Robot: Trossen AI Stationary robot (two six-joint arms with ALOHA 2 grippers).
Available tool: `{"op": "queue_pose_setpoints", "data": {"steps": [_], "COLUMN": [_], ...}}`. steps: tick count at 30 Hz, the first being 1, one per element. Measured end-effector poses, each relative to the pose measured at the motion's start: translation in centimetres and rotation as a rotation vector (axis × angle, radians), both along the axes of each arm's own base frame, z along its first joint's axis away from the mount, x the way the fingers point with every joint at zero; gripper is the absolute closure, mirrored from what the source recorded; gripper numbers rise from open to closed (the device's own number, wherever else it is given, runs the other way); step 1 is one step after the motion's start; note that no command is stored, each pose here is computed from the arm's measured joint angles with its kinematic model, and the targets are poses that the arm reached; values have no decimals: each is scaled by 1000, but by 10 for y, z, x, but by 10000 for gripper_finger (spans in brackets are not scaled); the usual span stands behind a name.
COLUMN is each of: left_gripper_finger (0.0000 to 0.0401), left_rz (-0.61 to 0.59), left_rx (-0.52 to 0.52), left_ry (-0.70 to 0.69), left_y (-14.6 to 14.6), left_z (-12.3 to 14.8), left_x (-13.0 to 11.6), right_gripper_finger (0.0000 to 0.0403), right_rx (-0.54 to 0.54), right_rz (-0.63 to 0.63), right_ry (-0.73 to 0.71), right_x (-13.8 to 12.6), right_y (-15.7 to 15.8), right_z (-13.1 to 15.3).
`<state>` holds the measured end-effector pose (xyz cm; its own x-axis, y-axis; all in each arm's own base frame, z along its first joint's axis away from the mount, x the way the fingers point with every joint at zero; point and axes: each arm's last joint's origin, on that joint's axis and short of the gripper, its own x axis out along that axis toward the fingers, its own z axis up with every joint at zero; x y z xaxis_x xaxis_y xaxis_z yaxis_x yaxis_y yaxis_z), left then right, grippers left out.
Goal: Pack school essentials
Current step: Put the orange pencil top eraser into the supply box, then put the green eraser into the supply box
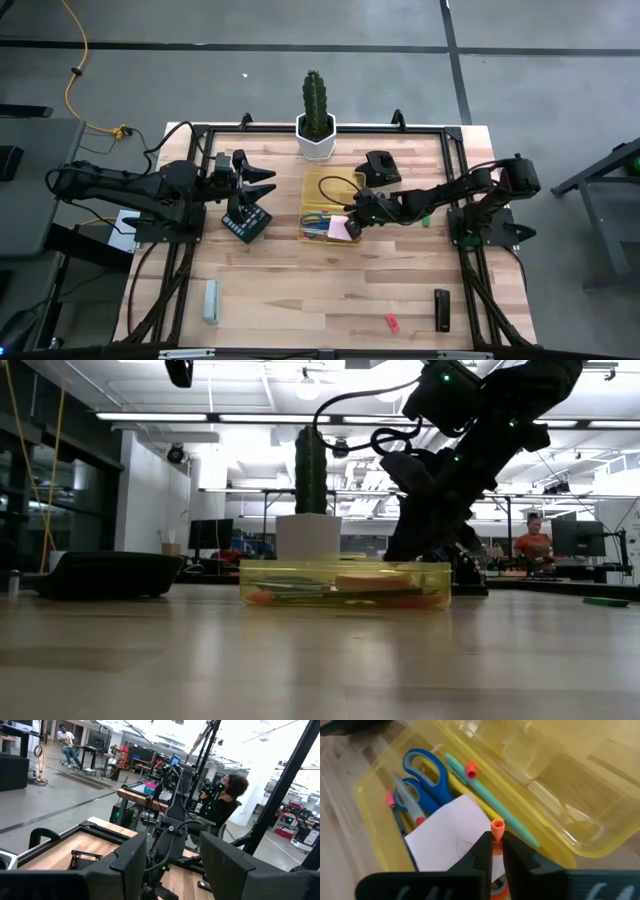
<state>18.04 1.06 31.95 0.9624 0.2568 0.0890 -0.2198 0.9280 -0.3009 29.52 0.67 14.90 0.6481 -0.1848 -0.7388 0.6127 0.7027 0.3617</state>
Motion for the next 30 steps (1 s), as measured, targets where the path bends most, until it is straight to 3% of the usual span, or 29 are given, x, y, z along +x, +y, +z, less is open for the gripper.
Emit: {"op": "queue_pose_setpoints", "data": {"steps": [9, 15, 22, 30], "left_gripper_finger": [231, 231, 231, 231], "left_rz": [0, 0, 0, 0], "left_rx": [0, 0, 0, 0], "left_ry": [0, 1, 1, 1], "left_y": [0, 0, 0, 0], "left_z": [0, 0, 0, 0], "left_x": [0, 0, 0, 0], "right_gripper_finger": [303, 263, 258, 258], "right_rx": [16, 83, -46, -293], "right_rz": [-76, 15, 85, 138], "right_ry": [15, -8, -237, -651], "right_x": [-2, -3, -24, -66], "right_y": [-15, -21, -22, -22], "right_z": [-1, 7, 72, 157]}}
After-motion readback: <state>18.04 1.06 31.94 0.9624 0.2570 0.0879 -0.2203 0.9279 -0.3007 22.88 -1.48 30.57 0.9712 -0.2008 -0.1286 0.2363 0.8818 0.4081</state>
